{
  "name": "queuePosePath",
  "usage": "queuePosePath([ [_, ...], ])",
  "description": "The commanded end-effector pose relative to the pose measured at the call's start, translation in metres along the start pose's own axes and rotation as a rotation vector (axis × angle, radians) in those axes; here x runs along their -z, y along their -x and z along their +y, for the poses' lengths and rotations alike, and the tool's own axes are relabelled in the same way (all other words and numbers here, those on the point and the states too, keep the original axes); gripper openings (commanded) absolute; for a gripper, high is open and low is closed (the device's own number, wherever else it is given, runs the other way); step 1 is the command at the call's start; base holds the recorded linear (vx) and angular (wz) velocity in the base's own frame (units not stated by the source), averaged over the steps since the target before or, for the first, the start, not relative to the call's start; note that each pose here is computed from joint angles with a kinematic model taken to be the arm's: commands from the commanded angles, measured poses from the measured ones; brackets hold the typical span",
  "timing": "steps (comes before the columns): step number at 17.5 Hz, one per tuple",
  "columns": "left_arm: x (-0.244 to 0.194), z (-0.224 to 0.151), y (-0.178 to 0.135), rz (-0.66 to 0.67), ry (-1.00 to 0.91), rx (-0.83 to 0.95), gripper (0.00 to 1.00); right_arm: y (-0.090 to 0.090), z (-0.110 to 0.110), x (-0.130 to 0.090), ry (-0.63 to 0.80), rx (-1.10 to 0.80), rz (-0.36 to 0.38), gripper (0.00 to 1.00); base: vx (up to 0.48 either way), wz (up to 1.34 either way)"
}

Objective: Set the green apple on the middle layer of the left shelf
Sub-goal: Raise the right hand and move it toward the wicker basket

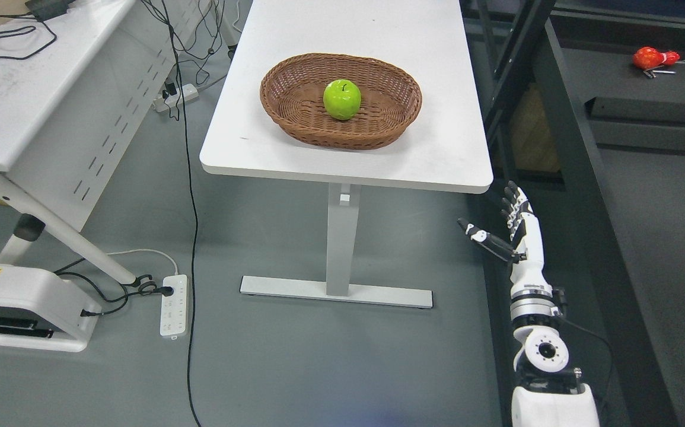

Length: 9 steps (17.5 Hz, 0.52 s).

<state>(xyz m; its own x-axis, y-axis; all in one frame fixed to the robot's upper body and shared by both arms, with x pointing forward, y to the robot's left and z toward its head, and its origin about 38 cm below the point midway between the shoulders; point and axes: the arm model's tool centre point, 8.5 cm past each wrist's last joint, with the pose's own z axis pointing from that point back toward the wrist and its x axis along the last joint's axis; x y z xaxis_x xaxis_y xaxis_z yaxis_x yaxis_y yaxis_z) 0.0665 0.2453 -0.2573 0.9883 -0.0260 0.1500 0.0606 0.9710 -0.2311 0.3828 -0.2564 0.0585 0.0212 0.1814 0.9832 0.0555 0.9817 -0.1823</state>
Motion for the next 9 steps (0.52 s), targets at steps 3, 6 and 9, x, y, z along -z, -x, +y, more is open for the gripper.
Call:
queuePosePath([
  [3, -0.003, 0.011, 0.0, 0.001, -0.017, 0.001, 1.0, -0.003, -0.01, 0.003, 0.008, -0.016, -0.009, 1.0, 0.0, 0.0],
  [6, -0.003, 0.011, 0.0, 0.001, -0.017, 0.001, 1.0, -0.008, -0.01, 0.006, 0.011, -0.015, -0.021, 1.0, 0.0, 0.0],
  [9, -0.003, 0.011, 0.0, 0.001, -0.017, 0.001, 1.0, -0.014, -0.009, 0.009, 0.013, -0.026, -0.053, 1.0, 0.0, 0.0],
])
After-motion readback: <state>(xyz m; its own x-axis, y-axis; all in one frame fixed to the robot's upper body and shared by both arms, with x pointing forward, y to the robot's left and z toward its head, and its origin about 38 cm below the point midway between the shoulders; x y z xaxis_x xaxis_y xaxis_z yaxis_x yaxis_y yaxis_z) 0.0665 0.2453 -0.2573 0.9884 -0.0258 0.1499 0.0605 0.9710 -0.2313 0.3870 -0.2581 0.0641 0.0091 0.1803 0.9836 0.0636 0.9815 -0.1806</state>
